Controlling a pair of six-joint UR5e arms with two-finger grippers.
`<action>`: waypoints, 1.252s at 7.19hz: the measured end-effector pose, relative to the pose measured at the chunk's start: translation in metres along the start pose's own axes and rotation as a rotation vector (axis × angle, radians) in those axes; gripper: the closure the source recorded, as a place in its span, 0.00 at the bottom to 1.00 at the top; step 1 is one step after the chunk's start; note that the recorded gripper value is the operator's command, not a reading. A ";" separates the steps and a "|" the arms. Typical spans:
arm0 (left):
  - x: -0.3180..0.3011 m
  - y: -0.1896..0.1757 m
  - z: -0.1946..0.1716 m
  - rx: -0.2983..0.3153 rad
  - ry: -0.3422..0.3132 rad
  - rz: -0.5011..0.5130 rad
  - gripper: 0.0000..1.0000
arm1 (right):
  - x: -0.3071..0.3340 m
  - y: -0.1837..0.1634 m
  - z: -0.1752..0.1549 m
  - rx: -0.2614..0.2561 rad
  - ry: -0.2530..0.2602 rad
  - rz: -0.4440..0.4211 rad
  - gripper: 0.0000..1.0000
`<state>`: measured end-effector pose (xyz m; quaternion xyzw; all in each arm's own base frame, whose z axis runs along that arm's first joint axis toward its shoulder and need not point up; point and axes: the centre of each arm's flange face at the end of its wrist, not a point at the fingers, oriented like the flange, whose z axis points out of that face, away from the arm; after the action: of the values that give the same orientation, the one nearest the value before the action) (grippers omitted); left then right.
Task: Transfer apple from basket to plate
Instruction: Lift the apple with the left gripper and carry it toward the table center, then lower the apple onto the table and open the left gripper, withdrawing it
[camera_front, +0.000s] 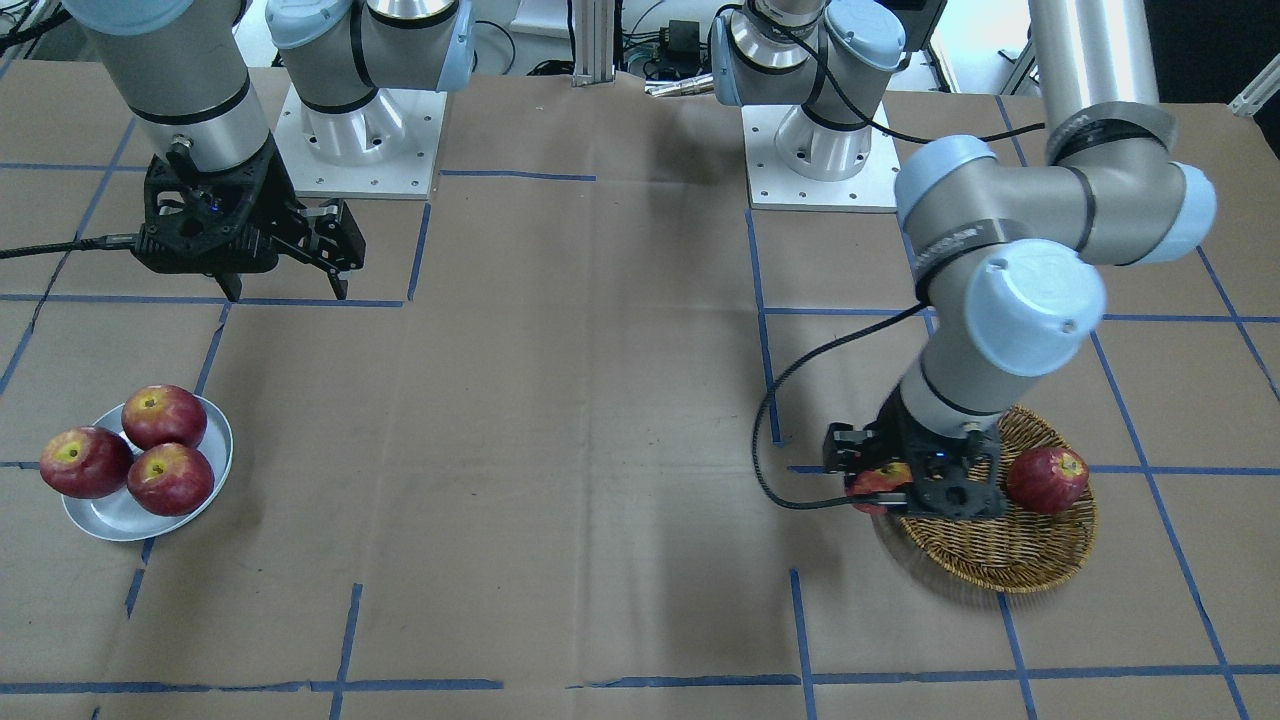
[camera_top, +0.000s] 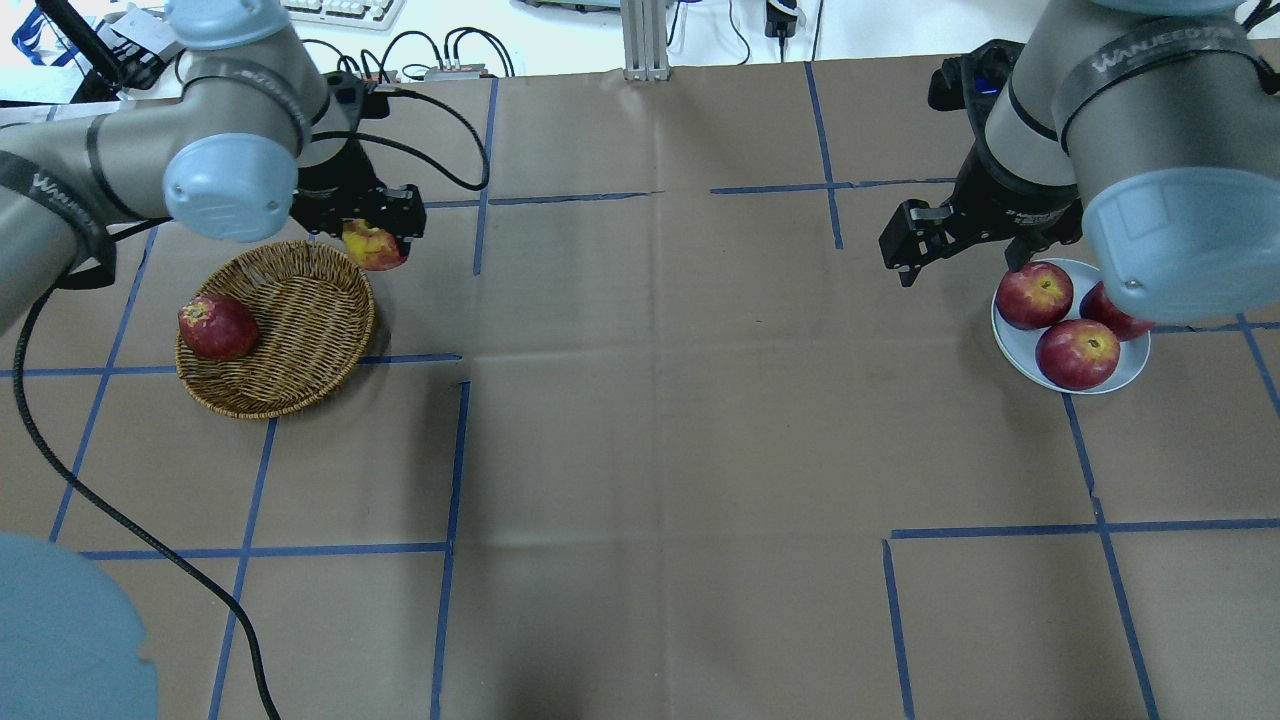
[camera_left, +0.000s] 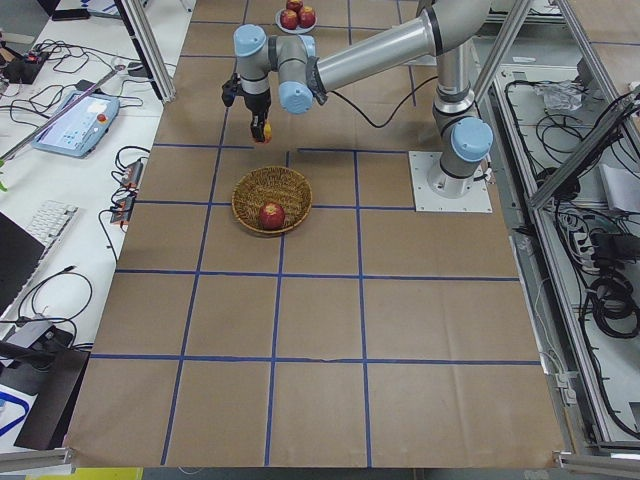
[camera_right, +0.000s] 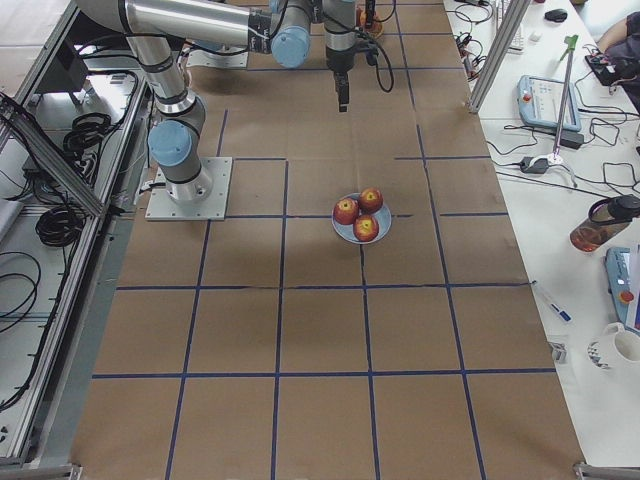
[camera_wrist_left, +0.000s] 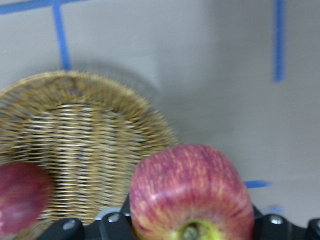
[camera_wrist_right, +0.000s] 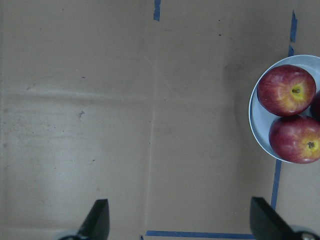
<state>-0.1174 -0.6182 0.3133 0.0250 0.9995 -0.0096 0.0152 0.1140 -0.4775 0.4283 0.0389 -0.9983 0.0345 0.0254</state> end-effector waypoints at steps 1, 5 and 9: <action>0.059 0.003 0.010 -0.005 0.003 -0.018 0.47 | 0.000 0.000 0.000 0.000 0.001 0.000 0.00; 0.240 0.025 0.089 0.053 0.025 -0.003 0.45 | 0.001 0.000 0.000 0.000 0.002 0.001 0.00; 0.257 0.041 0.111 0.016 0.021 0.014 0.46 | 0.000 0.000 0.000 0.000 0.002 0.001 0.00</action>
<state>-0.3684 -0.5672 0.1935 0.0323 0.9993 -0.0173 0.0047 0.1136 -0.4776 0.4284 0.0386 -0.9983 0.0346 0.0264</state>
